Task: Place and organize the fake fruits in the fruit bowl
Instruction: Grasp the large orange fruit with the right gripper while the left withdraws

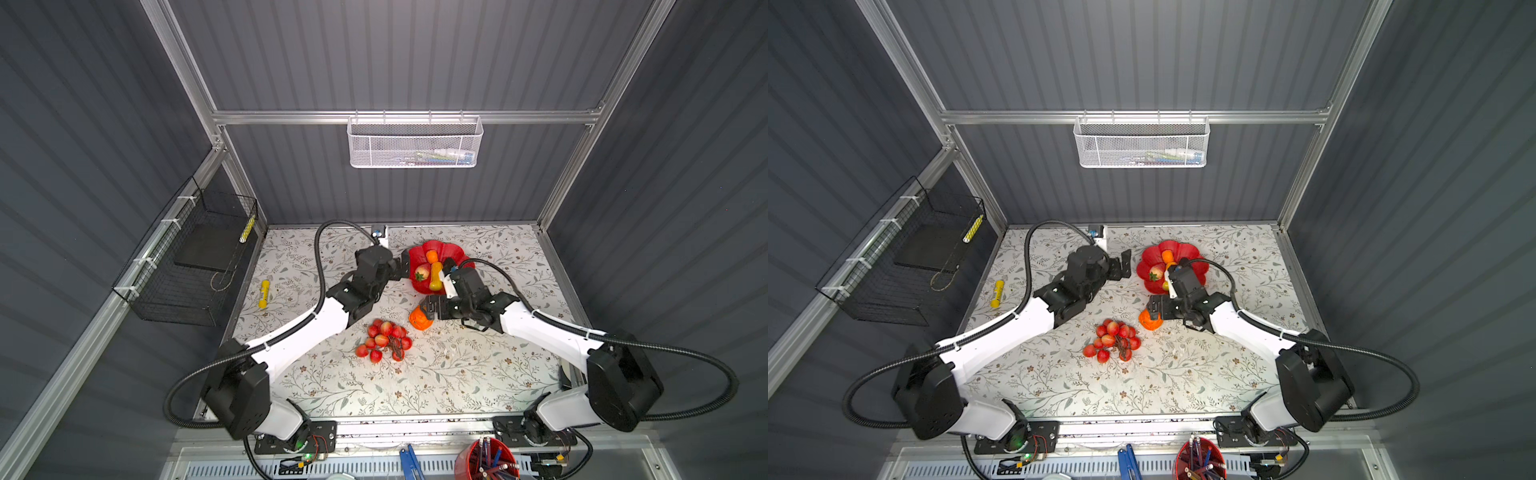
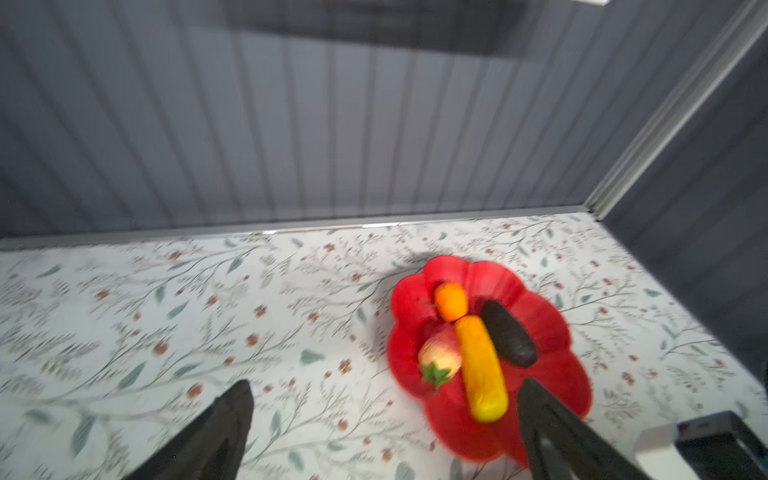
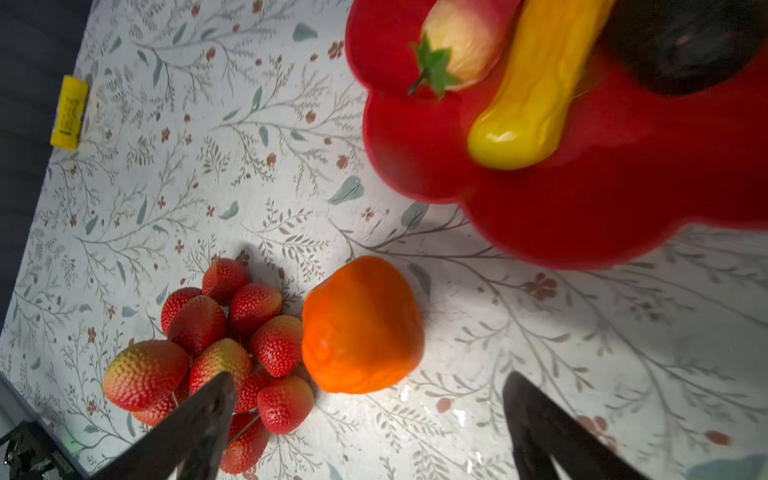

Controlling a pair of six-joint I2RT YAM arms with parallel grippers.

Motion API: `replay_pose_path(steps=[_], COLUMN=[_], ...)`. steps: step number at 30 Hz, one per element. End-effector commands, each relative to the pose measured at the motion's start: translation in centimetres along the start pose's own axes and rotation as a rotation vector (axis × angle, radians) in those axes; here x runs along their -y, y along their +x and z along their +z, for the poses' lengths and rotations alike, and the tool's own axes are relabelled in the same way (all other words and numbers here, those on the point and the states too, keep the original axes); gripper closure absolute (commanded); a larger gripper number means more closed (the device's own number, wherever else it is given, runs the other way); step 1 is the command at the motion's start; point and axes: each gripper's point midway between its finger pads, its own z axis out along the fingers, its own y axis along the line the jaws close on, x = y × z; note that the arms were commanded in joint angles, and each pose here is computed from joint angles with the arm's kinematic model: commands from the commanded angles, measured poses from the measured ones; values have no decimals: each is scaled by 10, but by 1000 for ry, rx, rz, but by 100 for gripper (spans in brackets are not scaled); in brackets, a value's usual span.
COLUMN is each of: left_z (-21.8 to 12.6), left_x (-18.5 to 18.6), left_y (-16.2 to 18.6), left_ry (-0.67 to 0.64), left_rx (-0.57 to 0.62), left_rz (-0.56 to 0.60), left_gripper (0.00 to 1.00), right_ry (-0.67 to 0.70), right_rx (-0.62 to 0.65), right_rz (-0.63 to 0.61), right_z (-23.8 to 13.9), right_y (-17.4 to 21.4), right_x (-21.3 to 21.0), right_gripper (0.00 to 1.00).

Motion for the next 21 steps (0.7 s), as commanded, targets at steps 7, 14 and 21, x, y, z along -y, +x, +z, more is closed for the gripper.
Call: replay_pose_path(steps=[7,14,21], left_z=[-62,-78,-77], left_x=[-82,-99,-99], left_y=[26,34,34], left_ry=[-243,-291,-298], left_rx=[65,60,57], left_rz=[-167,-179,-170], left_gripper=[0,0,0], right_ry=[30,87,87], right_rx=[-125,-171,-176], right_rz=[-10,-30,-33], right_z=[30,46,50], right_y=[13,19,23], right_x=[-8,3,5], right_gripper=[1,5,26])
